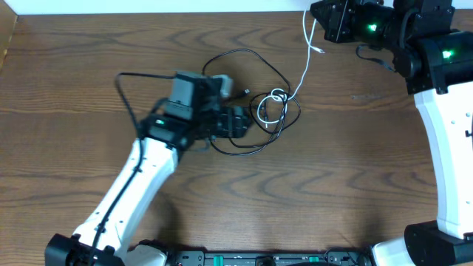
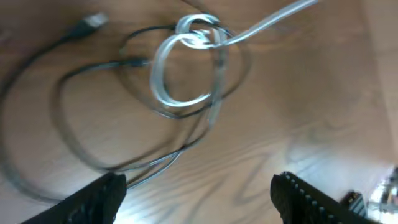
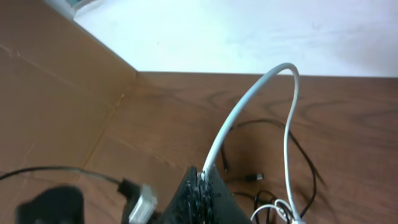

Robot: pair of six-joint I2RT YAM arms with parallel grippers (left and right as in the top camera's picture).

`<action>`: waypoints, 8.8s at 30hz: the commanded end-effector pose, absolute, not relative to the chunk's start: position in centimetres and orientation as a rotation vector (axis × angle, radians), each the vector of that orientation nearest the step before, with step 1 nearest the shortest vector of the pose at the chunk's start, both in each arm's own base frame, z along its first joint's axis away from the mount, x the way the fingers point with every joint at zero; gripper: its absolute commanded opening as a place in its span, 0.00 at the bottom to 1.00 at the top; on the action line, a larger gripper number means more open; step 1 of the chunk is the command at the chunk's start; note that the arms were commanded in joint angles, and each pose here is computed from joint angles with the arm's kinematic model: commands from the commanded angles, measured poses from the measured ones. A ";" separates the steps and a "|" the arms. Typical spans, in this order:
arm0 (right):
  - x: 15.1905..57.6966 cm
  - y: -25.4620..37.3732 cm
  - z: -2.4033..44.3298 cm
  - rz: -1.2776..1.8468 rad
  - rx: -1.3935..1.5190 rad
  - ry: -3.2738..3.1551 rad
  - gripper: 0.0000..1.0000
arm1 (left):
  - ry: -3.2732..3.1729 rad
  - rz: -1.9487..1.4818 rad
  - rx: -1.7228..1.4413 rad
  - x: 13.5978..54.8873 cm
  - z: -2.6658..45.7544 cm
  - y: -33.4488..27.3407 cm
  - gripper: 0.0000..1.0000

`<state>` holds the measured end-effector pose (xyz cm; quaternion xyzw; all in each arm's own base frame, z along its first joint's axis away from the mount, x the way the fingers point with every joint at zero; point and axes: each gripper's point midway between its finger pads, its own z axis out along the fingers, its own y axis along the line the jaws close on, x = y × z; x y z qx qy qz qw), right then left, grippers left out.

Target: Untangle cables

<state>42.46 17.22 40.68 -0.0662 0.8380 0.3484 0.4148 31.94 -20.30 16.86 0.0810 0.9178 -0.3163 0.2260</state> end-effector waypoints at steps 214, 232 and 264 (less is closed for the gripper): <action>34.6 24.0 10.3 1.094 -0.893 2.628 0.01 | 2.622 -0.330 -0.184 33.8 14.3 -8.9 0.07; 41.9 5.9 39.9 0.673 -0.056 2.113 0.01 | 2.614 -0.332 -0.183 34.0 14.4 -9.0 0.08; 39.4 16.8 17.6 0.773 -0.670 2.807 0.53 | 2.051 -0.557 -0.343 35.7 33.0 -8.8 0.08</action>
